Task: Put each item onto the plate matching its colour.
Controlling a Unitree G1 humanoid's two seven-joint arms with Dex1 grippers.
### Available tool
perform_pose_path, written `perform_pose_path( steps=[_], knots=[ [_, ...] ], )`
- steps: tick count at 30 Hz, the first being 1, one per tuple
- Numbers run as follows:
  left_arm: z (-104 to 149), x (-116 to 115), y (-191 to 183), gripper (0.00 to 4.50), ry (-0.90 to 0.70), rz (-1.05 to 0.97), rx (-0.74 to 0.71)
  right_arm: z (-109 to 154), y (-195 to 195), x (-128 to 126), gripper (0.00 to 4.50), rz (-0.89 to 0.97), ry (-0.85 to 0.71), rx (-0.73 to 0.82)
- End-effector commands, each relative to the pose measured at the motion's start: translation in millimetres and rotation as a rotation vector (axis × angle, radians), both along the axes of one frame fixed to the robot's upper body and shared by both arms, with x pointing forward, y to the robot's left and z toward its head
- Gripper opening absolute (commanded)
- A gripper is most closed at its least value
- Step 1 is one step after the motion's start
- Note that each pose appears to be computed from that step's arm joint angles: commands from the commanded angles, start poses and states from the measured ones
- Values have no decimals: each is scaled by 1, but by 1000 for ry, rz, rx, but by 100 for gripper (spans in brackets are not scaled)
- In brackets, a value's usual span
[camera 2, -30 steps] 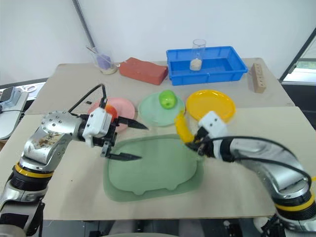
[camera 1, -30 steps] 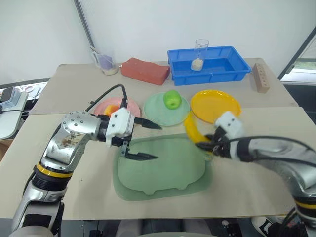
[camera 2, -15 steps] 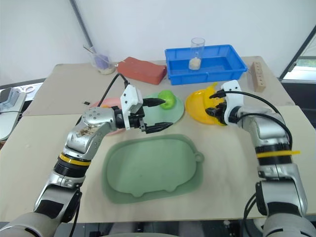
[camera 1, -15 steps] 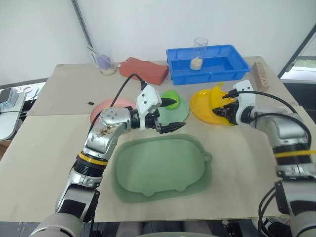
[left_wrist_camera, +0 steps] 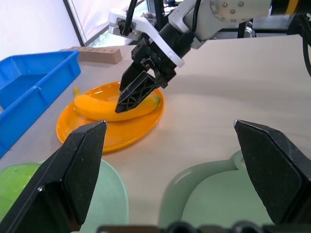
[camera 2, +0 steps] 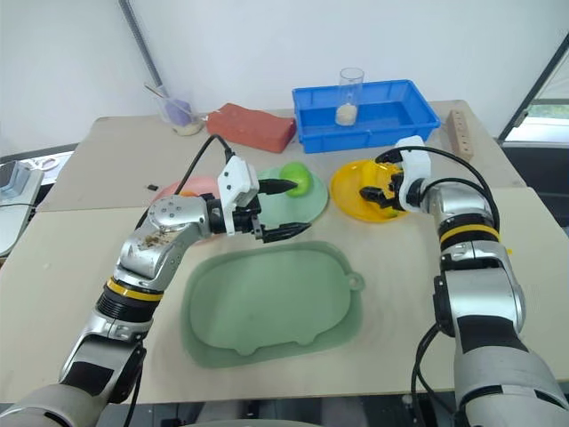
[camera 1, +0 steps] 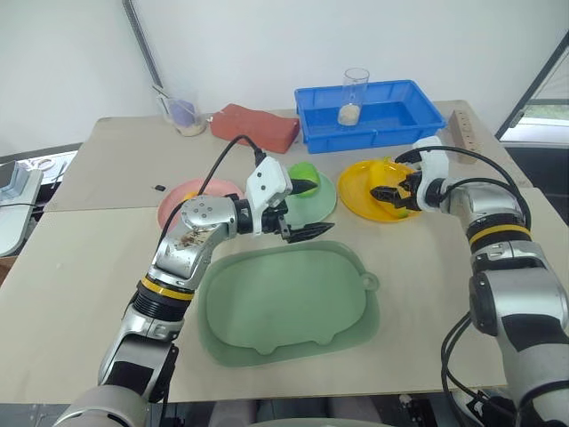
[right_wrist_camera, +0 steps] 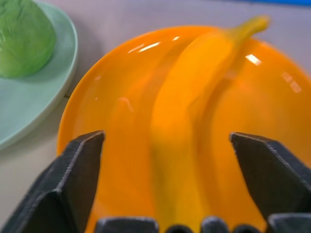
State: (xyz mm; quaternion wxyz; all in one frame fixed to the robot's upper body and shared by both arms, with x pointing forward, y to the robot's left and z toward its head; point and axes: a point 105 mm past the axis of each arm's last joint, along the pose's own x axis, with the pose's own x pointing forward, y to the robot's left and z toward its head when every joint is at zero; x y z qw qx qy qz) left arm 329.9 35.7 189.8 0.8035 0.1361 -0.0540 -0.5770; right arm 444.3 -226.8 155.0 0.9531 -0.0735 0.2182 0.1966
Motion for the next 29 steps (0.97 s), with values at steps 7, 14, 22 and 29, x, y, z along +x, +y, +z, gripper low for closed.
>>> perform_pose_path(
  steps=[7,14,22,29],
  knots=[
    [18,5,71,450,0,166,35,83,26,-42,444,312,-301,-55],
    [41,4,149,450,-12,325,167,97,51,-121,444,593,-311,-14],
    [52,2,177,450,-21,346,213,102,51,-137,444,605,-322,-36],
    [45,3,172,450,-30,339,218,98,52,-135,444,581,-325,-33]
  ],
)
